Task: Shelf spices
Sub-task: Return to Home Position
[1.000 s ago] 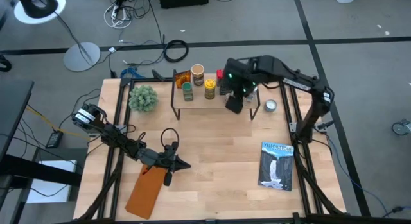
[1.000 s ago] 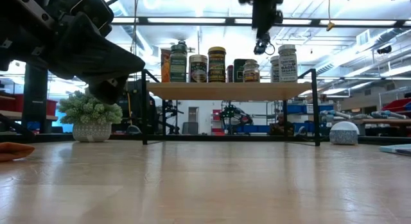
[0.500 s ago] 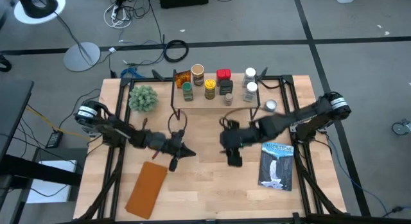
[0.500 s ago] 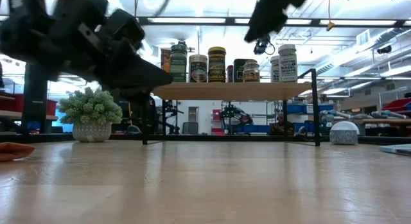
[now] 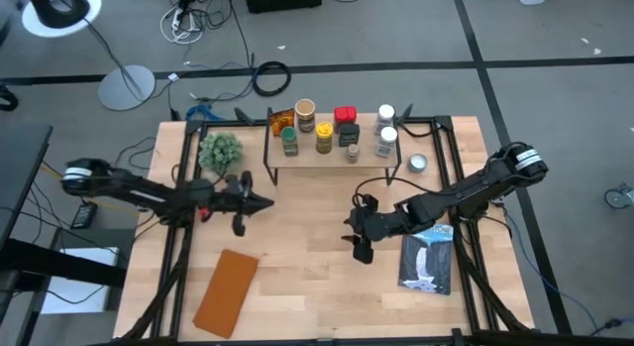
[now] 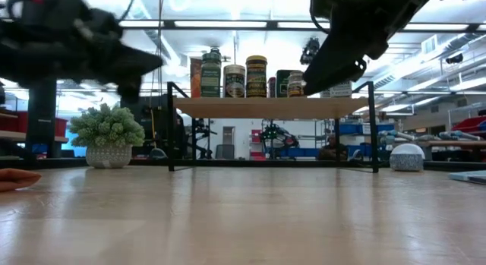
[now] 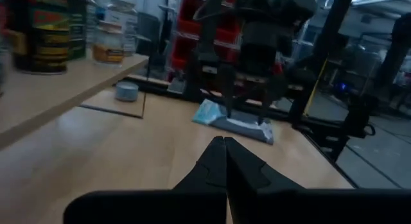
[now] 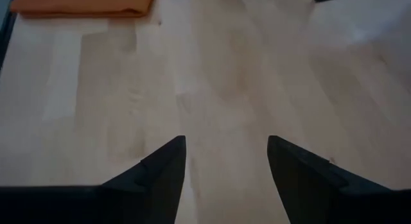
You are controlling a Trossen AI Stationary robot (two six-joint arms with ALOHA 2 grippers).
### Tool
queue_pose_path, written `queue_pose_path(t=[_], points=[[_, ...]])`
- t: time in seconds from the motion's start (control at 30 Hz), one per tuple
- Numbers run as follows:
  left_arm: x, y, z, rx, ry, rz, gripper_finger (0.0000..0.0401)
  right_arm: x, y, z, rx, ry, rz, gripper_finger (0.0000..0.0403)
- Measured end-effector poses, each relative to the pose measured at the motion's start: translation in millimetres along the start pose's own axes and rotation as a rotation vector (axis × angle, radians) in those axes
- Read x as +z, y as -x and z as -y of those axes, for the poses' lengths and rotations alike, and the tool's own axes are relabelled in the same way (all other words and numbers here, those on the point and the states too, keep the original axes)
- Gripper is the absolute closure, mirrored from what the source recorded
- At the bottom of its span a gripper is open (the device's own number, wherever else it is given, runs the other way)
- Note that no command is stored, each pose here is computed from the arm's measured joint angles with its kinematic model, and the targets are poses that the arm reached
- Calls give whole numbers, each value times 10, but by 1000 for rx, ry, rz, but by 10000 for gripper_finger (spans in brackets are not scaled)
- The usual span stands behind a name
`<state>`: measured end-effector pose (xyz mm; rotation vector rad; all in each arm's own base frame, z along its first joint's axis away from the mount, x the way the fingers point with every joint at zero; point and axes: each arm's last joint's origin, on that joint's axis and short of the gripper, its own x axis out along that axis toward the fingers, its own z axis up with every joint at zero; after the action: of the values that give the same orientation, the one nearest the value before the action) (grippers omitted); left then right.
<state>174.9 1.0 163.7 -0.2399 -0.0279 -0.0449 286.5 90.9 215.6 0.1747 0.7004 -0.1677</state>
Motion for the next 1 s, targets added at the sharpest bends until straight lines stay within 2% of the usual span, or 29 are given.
queue_pose_path(t=[0.07,0.23,0.4,0.6,0.83,1.0], points=[[-58,161,21,12,2,21,401,-16,-19,1,-1,1,0,185],[-46,248,79,34,-32,-15,401,-6,-37,24,-34,5,23,187],[112,351,145,20,-127,105,401,-47,-59,79,-83,3,28,186],[2,492,99,86,-104,-50,401,-196,-118,141,-83,-37,26,186],[87,709,113,66,-131,35,401,-359,-180,193,-48,-67,96,187],[100,796,109,91,-131,-41,401,-427,-197,218,-30,-81,129,186]])
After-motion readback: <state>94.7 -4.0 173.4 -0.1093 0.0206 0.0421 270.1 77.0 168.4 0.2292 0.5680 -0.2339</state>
